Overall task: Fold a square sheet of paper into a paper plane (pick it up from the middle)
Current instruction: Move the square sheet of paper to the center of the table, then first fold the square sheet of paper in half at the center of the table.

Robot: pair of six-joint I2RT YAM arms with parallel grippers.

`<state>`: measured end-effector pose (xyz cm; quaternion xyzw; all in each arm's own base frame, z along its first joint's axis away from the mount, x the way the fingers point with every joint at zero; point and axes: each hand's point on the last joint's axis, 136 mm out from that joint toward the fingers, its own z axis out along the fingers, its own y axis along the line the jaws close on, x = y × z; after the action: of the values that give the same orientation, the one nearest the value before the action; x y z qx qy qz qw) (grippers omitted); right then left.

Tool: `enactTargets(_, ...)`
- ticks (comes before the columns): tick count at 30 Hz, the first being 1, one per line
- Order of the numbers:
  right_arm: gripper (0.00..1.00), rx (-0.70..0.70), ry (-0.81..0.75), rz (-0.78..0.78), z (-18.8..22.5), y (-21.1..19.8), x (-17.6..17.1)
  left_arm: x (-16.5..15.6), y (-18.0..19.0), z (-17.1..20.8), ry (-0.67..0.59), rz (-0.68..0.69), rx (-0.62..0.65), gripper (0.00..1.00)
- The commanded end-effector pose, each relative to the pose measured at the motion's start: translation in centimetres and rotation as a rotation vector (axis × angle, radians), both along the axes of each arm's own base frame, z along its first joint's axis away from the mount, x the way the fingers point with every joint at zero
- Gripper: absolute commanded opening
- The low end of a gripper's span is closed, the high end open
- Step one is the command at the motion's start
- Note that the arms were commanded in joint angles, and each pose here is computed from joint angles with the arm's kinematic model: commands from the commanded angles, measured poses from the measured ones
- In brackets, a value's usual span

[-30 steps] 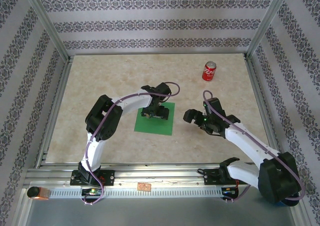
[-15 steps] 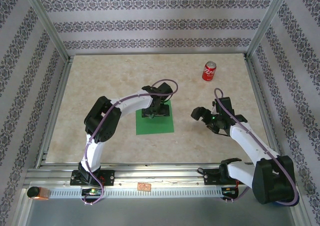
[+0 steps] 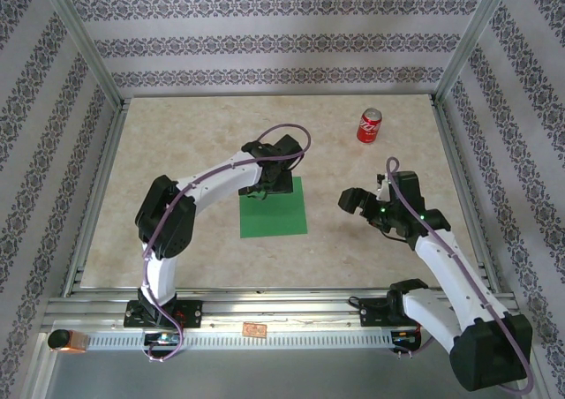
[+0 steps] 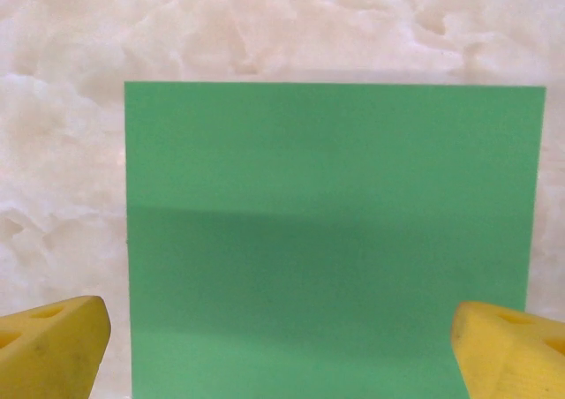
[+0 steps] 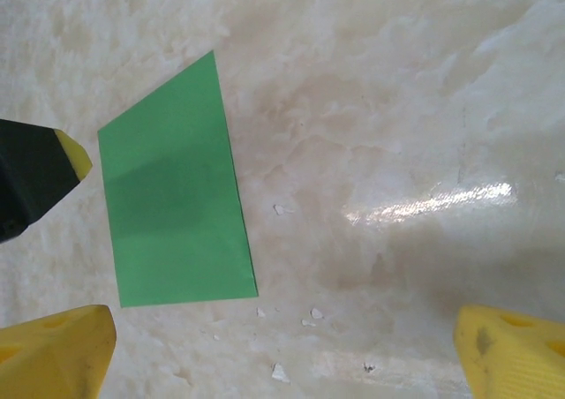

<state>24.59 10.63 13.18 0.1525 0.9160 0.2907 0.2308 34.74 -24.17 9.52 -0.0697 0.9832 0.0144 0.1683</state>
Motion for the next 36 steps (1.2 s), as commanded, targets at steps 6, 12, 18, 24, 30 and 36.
enactTargets(6,0.98,-0.083,0.042,-0.001,0.3,-0.5,0.4,-2.6,-0.3,-0.3,0.050,-0.024,-0.126,0.99)
enactTargets(12,0.98,-0.065,0.087,0.000,-0.6,-0.1,0.7,-2.3,-1.3,-2.1,0.137,0.013,-0.096,0.93)
enactTargets(18,0.98,-0.041,0.158,0.085,-1.3,1.3,0.8,-1.7,-1.7,-3.4,0.213,0.006,0.001,0.93)
enactTargets(24,0.98,-0.043,0.157,0.106,-1.4,1.5,1.3,-1.0,-3.5,-4.4,0.231,-0.074,-0.040,0.94)
enactTargets(30,0.98,-0.046,0.164,0.105,-1.7,1.5,1.4,-1.2,-3.0,-5.3,0.252,-0.072,-0.004,0.95)
enactTargets(36,0.98,-0.057,0.170,0.093,-1.8,1.3,1.7,-1.6,-2.8,-6.5,0.285,-0.067,0.004,0.96)
